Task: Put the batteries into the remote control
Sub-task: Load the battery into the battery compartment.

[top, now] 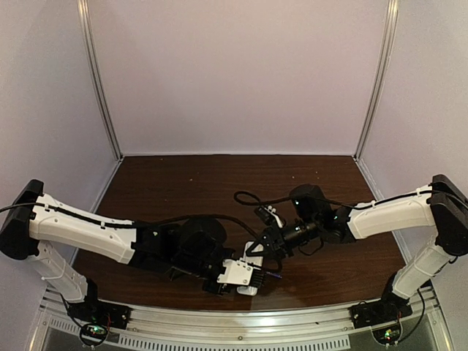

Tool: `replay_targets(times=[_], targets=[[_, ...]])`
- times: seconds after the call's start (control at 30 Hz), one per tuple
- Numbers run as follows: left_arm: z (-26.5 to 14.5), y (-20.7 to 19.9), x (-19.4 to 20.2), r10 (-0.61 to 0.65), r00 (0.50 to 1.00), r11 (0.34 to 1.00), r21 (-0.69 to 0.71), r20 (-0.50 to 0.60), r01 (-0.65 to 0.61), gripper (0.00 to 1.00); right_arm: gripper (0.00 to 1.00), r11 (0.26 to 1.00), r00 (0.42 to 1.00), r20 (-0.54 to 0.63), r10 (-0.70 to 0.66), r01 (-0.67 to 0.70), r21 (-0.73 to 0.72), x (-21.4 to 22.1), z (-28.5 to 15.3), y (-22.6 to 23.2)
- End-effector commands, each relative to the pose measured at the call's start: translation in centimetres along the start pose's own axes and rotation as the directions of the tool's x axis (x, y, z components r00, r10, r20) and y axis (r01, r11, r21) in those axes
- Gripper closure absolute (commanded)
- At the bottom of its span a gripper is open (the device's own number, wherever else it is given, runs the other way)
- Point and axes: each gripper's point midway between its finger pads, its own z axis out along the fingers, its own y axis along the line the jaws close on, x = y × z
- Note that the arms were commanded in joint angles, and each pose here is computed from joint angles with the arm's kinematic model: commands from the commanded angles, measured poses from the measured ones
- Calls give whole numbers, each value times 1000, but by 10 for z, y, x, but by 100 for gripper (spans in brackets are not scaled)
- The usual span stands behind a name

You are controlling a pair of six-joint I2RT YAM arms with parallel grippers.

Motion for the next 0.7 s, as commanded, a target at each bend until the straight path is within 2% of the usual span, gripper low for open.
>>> replay_targets(times=[0.0,0.37,0.67], targets=[[4,9,23,-42,997,999,-34,-67,39,89,100,987,997,-35,-73,67,-145,6,0,47],[0,8,31,-48,997,999,-27,-52,47,94,100,947,990,-53,-131,109,-301,18,-11,90],[-7,9,26,-43,999,999,-15,16,43,97,100,906,977,-79,-199,152,-396,33,-19,121]])
